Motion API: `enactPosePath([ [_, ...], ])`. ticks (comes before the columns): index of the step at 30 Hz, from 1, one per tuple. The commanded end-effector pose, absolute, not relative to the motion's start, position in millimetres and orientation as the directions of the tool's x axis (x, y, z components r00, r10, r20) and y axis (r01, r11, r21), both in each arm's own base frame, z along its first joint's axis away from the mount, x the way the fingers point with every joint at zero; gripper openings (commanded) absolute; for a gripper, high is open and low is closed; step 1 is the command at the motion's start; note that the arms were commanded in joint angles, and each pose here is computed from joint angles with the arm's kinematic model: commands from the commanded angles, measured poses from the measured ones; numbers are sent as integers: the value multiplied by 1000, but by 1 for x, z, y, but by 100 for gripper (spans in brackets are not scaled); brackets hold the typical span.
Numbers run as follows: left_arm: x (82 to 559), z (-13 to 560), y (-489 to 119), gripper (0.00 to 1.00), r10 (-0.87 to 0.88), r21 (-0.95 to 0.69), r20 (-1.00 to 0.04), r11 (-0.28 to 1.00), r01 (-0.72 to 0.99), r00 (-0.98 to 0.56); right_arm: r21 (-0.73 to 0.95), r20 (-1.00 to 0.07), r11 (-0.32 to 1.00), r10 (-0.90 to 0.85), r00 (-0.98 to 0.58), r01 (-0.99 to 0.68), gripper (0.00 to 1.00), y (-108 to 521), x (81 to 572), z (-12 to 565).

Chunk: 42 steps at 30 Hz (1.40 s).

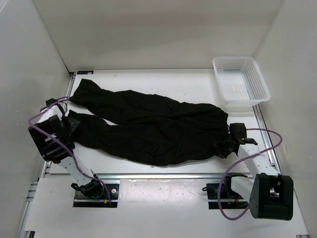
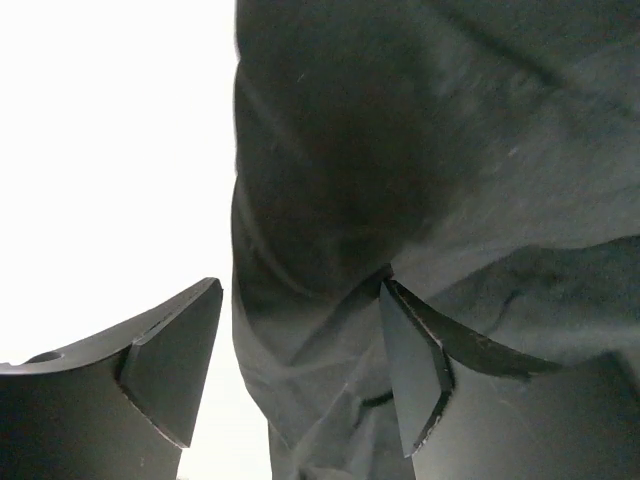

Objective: Fold and stack the trousers
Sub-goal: Fold the trousers

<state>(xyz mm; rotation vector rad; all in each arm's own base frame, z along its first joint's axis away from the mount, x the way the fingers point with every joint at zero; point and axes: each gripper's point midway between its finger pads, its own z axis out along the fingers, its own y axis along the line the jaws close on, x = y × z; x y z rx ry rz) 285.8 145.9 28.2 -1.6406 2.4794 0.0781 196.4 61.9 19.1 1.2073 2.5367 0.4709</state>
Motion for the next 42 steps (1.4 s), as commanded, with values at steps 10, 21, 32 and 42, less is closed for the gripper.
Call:
enactPosePath([
  [10,298,28,145,51,-894,-46,-221,410,-911,-391,423,-206,607,787,-582,672,10,46,217,37],
  [21,311,13,132,53,-882,-24,-198,441,-897,-428,431,-224,608,788,-574,667,9,44,218,46],
  [32,345,135,149,11,-817,-204,-437,498,-843,-377,409,-369,654,756,-540,636,0,22,224,95],
  [42,320,260,145,11,-746,-302,-603,543,-784,-284,403,-506,682,721,-473,610,0,5,198,151],
])
